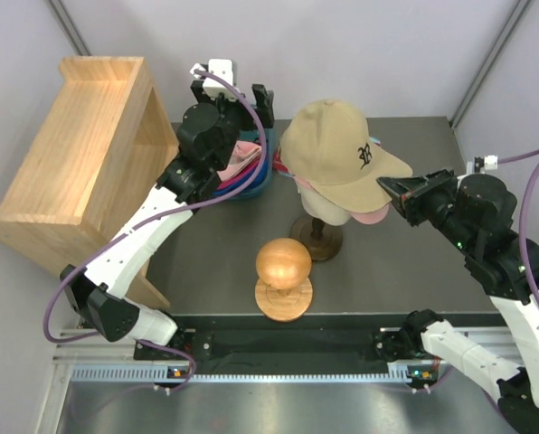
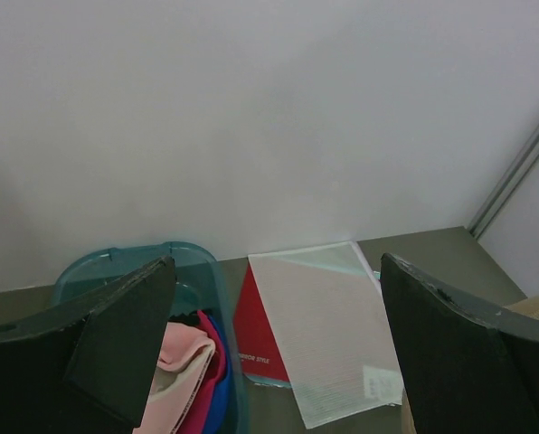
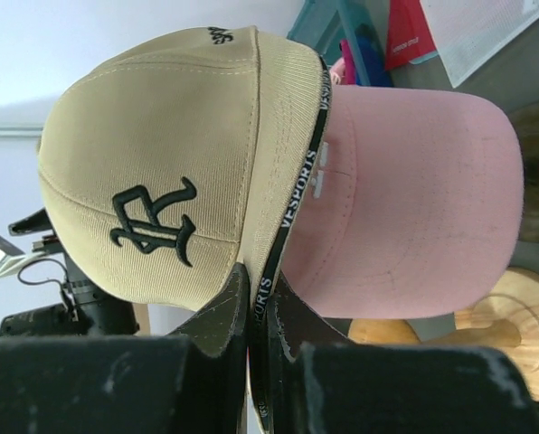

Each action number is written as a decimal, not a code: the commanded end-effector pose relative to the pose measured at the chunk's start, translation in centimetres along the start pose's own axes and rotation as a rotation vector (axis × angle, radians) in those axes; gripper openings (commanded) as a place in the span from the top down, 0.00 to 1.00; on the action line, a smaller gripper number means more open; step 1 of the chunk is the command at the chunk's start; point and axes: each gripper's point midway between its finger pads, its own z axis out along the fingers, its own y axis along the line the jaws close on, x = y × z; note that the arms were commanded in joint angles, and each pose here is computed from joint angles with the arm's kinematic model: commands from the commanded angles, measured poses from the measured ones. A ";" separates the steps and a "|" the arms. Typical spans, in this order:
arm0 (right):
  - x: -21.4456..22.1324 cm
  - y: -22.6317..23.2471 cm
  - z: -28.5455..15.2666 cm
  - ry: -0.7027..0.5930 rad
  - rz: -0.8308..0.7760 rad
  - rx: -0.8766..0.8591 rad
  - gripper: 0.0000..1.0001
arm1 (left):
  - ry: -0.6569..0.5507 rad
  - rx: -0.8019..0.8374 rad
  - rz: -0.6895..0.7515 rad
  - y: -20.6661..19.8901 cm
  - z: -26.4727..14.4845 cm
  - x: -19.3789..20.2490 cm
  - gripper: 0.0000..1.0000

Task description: Stack the hats

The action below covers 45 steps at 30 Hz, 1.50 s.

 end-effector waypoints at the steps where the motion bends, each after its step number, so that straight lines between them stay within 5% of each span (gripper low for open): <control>1: -0.2 -14.5 0.2 -0.002 -0.280 0.548 1.00 | -0.023 0.061 -0.054 -1.3 -0.4 -1.0 0.01; 21: 0.2 -19.8 0.0 0.003 -0.325 0.677 1.00 | 0.156 0.123 -0.092 -2.4 -1.0 6.7 0.01; 29: 0.3 -19.9 0.3 0.012 -0.343 0.674 0.99 | 0.159 0.120 -0.102 -2.3 -1.4 6.7 0.01; 32: -0.5 -18.7 0.0 -0.041 -0.323 0.626 0.85 | 0.153 0.102 -0.089 -2.0 -1.3 6.1 0.01; 35: -1.7 -17.6 -0.4 -0.114 -0.303 0.574 0.59 | 0.142 0.089 -0.067 -1.7 -1.2 5.4 0.01; 41: -3.6 -16.2 -1.4 -0.226 -0.286 0.526 0.32 | 0.139 0.039 -0.030 -0.5 -1.1 4.6 0.01; 45: -5.2 -14.5 -2.2 -0.300 -0.291 0.487 0.23 | 0.126 0.016 -0.016 0.2 -0.6 3.9 0.01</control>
